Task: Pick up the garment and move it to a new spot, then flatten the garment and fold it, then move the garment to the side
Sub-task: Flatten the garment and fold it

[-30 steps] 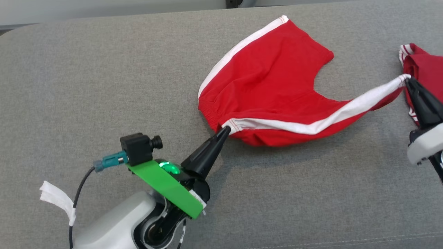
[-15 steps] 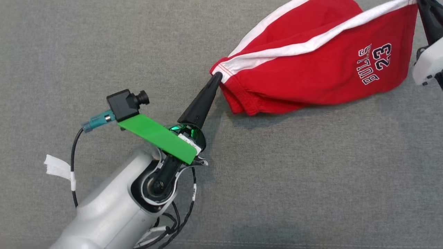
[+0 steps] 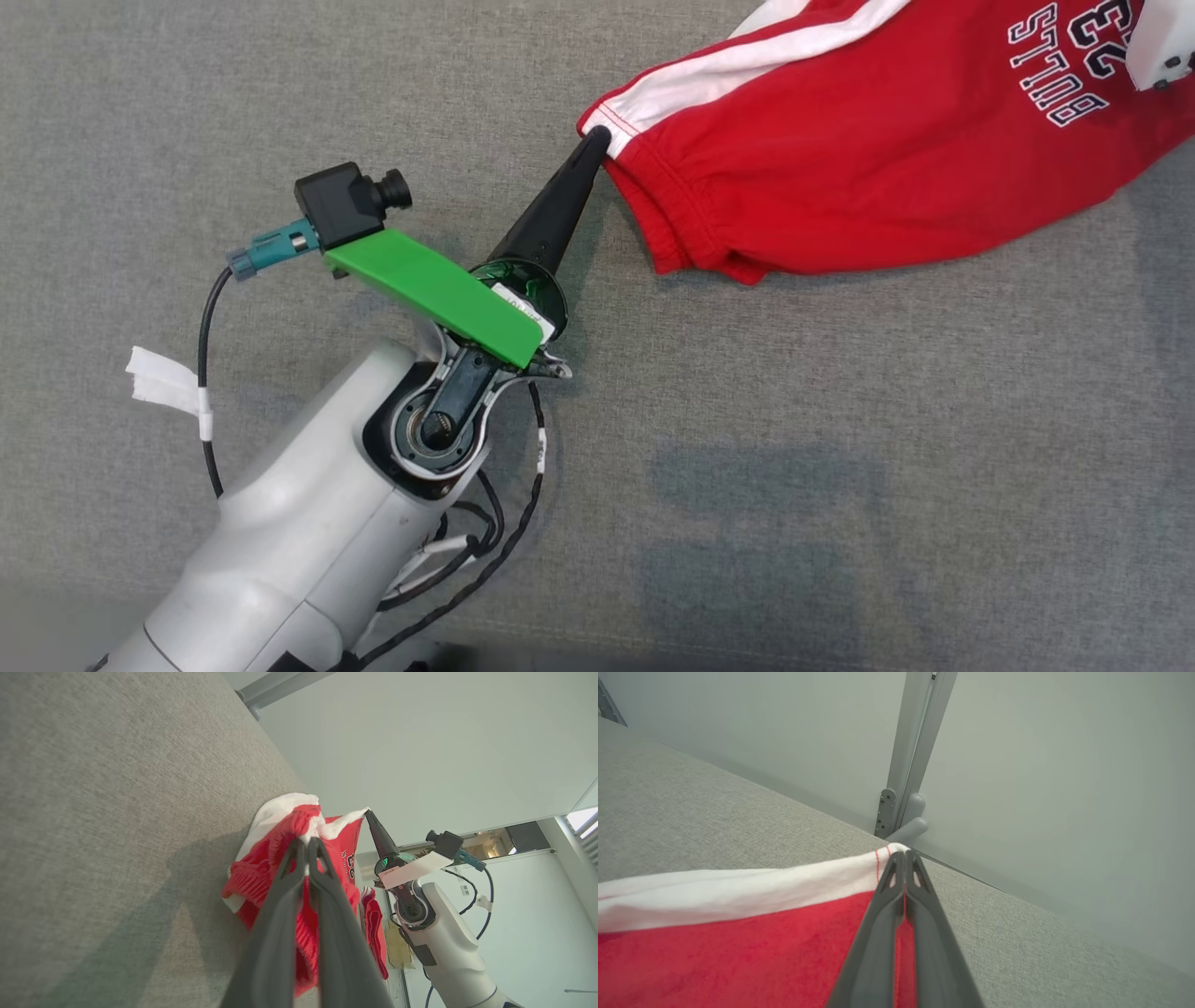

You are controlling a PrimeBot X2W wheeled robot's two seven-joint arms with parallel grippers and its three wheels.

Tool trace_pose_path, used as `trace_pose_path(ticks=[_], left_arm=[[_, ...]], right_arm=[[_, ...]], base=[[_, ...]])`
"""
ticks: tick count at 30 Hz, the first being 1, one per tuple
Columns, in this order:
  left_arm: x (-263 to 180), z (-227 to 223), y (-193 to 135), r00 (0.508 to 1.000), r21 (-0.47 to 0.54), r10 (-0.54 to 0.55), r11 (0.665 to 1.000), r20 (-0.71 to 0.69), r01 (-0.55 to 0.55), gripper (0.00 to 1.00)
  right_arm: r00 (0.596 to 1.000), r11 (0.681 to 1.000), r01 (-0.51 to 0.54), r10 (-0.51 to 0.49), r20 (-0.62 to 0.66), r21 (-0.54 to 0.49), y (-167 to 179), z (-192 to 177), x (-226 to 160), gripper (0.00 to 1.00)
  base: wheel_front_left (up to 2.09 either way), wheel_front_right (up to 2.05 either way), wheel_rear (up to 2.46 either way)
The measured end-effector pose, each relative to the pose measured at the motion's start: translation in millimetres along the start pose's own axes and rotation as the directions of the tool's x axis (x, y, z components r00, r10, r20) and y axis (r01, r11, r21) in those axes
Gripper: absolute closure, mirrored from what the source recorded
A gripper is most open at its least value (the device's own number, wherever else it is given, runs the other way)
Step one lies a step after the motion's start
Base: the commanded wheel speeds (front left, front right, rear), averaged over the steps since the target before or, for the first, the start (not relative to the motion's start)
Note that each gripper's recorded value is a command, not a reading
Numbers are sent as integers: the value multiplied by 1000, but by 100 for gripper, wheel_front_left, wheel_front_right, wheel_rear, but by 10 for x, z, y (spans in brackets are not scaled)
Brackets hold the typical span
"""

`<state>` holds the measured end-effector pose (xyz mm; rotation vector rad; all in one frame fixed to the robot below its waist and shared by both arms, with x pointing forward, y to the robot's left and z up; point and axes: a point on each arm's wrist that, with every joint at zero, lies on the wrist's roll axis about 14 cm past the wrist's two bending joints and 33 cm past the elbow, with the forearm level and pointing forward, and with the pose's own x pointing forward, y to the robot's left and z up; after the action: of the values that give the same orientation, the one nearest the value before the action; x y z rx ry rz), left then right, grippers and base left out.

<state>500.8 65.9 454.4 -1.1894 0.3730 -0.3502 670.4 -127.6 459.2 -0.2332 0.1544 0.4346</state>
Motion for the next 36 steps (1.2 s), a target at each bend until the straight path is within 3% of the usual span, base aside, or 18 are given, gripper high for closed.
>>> trace_pose_path(ticks=[6,16,17,18,19,20,21,25,27,31,36], left_arm=[[26,85,294,997,45,73,996,13,-73,100],[89,67,378,996,61,84,995,4,-84,100],[92,64,393,996,66,88,994,3,-88,100],[92,65,420,995,72,96,993,2,-96,87],[94,67,432,995,82,99,992,2,-99,63],[94,74,444,995,87,103,991,6,-103,19],[87,93,468,994,89,111,990,17,-113,0],[30,245,531,988,173,132,974,75,-143,0],[-49,300,591,986,279,145,946,85,-163,0],[-239,389,682,977,475,185,854,107,-213,0],[-465,485,414,966,635,136,732,218,-246,0]], right_arm=[[1000,1000,0,0,-25,-4,8,-177,252,100],[999,1000,-19,20,-49,14,156,-391,451,100],[999,1000,-22,23,-44,13,172,-386,460,87],[999,1000,-25,25,-33,11,186,-363,470,61],[1000,1000,-25,25,-20,11,188,-328,476,5],[1000,1000,-22,22,-8,13,183,-297,478,0],[1000,1000,-19,19,-1,14,178,-276,471,0],[1000,999,7,-8,21,41,109,-200,387,0],[1000,999,1,-2,20,43,139,-205,303,0],[999,998,-6,3,33,65,174,-196,68,0],[999,984,39,-39,-3,172,151,-346,-311,0]], base=[[0,0,0],[0,0,0],[0,0,0],[0,0,0],[0,0,0],[0,0,0],[0,0,0],[0,0,0],[0,0,0],[0,0,0],[0,0,0]])
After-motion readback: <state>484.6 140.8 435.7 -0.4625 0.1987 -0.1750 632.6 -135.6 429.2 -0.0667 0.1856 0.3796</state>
